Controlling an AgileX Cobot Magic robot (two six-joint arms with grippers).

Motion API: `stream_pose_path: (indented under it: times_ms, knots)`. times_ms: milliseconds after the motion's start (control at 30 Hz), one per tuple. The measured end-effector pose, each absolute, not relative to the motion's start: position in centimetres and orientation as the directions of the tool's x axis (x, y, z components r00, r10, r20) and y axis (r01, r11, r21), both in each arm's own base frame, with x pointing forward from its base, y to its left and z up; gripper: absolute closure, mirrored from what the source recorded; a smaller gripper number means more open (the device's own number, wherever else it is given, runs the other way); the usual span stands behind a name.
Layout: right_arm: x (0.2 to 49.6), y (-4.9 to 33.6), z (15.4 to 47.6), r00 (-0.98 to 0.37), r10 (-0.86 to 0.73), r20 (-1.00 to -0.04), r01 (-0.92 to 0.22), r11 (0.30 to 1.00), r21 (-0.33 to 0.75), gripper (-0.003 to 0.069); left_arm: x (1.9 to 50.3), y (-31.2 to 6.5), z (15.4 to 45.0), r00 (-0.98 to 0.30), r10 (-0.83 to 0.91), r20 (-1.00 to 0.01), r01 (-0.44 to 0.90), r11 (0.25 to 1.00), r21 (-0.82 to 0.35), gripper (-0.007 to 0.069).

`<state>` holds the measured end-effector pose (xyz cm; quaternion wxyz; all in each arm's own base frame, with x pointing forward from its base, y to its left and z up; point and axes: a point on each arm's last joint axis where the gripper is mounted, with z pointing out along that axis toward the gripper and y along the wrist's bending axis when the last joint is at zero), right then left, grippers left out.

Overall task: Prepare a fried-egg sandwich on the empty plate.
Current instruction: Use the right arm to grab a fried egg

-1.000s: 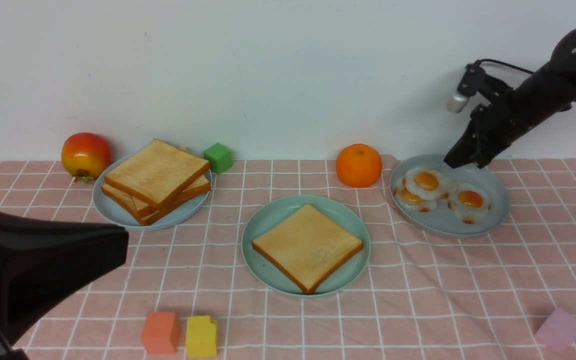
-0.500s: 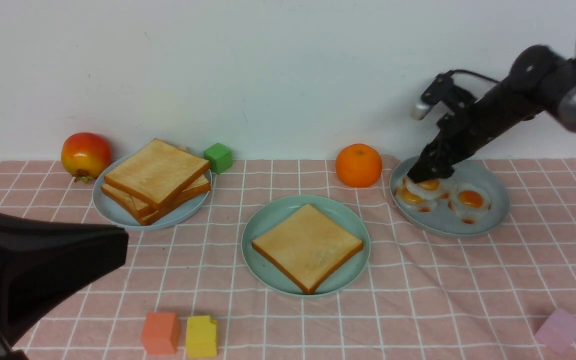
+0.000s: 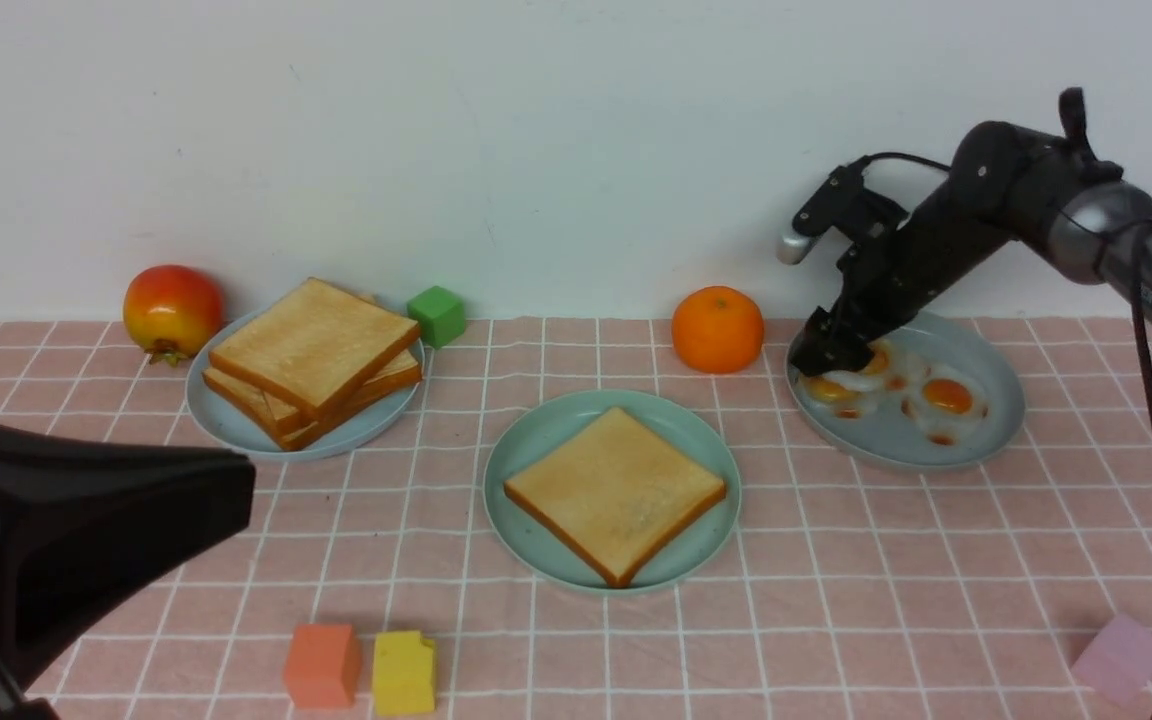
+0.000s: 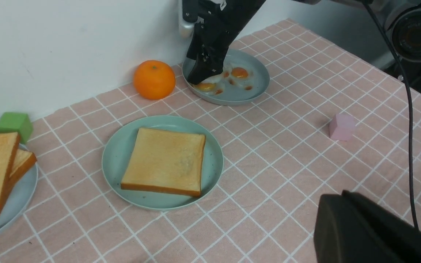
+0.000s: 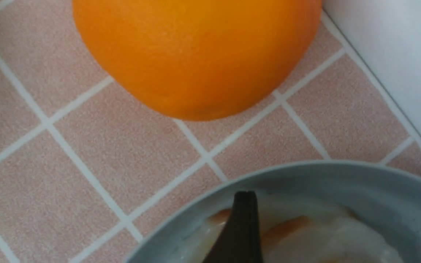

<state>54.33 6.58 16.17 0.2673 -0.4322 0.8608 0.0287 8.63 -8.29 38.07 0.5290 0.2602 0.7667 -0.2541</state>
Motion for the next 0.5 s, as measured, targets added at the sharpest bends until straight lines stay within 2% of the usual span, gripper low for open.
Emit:
stream_pose_path:
  times_ms: [233,500]
  knots:
    - [54.0,6.4,16.9,-0.508,-0.729,-0.459,-0.747,0.638,-0.186,0.0015,8.7,-8.2,38.1,-0.285,0.15,-0.947,0.664,0.744,-0.082,0.0631]
    - [53.0,6.1,20.0,-0.535,-0.716,-0.448,-0.735,0.656,-0.171,0.003,8.8,-8.2,38.1,-0.283,0.153,-0.947,0.663,0.745,-0.078,0.0629]
